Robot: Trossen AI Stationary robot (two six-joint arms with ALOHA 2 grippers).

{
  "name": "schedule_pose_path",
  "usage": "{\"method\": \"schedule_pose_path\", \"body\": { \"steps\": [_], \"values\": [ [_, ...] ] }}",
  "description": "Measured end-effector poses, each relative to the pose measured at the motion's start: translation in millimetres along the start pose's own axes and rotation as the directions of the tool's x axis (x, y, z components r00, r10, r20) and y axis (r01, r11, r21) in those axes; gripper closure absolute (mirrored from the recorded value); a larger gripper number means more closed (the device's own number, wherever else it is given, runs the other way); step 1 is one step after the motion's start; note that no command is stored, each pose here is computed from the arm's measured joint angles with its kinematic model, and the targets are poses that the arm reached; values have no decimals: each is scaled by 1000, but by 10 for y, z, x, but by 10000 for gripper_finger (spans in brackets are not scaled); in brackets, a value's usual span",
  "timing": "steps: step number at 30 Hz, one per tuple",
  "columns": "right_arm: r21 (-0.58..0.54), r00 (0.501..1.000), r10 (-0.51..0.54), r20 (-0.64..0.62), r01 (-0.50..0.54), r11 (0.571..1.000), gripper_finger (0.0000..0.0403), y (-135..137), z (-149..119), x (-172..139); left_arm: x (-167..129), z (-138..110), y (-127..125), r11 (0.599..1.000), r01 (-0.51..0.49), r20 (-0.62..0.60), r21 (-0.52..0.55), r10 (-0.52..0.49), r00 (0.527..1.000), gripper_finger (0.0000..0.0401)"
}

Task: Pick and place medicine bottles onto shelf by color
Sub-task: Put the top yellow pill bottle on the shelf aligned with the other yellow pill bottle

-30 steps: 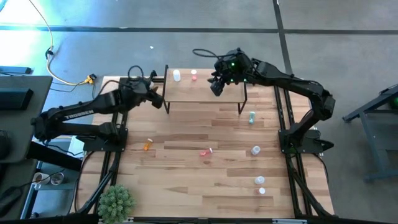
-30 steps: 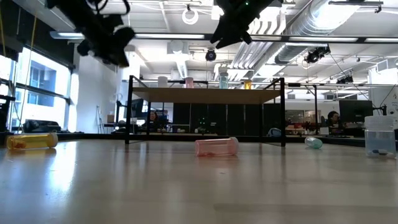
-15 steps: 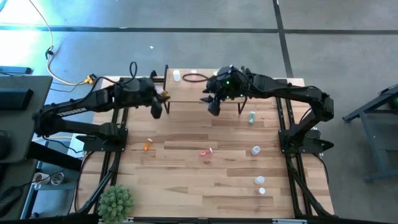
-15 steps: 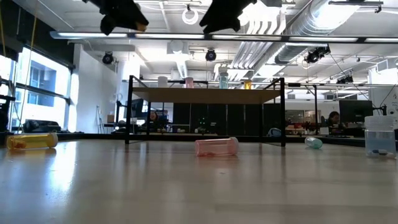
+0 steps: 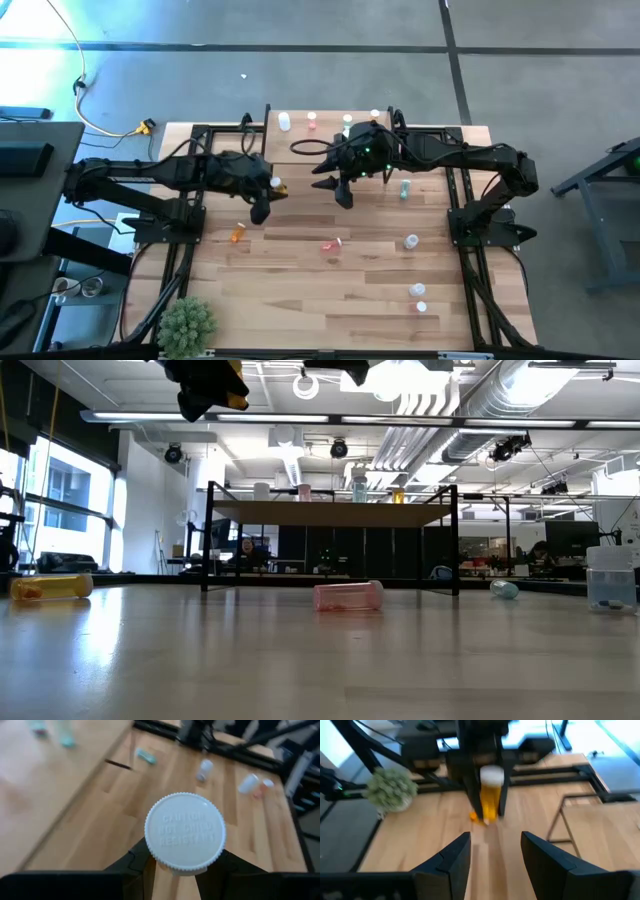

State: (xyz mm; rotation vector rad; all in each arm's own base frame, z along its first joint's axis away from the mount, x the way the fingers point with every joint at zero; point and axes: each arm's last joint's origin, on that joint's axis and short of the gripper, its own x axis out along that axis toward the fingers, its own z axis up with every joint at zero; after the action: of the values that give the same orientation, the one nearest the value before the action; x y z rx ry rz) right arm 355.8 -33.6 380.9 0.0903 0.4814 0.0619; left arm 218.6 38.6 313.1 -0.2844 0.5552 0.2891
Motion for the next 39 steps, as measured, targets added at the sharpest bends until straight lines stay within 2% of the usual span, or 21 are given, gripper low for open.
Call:
{"method": "schedule_pose_path", "body": {
  "steps": [6, 12, 16, 20, 27, 31, 39],
  "values": [
    [-29, 994, 47, 94, -44, 999, 237, 173, 91, 20, 148, -84, -166, 997, 64, -76, 42, -61, 995, 304],
    [30, 979, 86, 184, -93, 995, 237, 294, 153, 135, 231, -195, -274, 993, 105, -176, 46, -96, 980, 304],
    [61, 981, 107, 163, -118, 991, 237, 386, 109, 223, 250, -289, -325, 990, 140, -268, 28, -128, 955, 304],
    [59, 989, 108, 104, -115, 992, 237, 518, 14, 344, 254, -339, -374, 986, 158, -304, 54, -135, 943, 304],
    [32, 993, 113, 17, -113, 993, 237, 690, -169, 624, 244, -375, -457, 979, 188, -318, 74, -156, 935, 304],
    [-38, 994, 108, -15, -108, 993, 237, 730, -263, 783, 235, -387, -493, 976, 199, -318, 84, -163, 934, 304],
    [-77, 997, 69, 21, -68, 995, 237, 701, -311, 977, 225, -405, -527, 974, 198, -319, 111, -154, 935, 304]
  ]
}}
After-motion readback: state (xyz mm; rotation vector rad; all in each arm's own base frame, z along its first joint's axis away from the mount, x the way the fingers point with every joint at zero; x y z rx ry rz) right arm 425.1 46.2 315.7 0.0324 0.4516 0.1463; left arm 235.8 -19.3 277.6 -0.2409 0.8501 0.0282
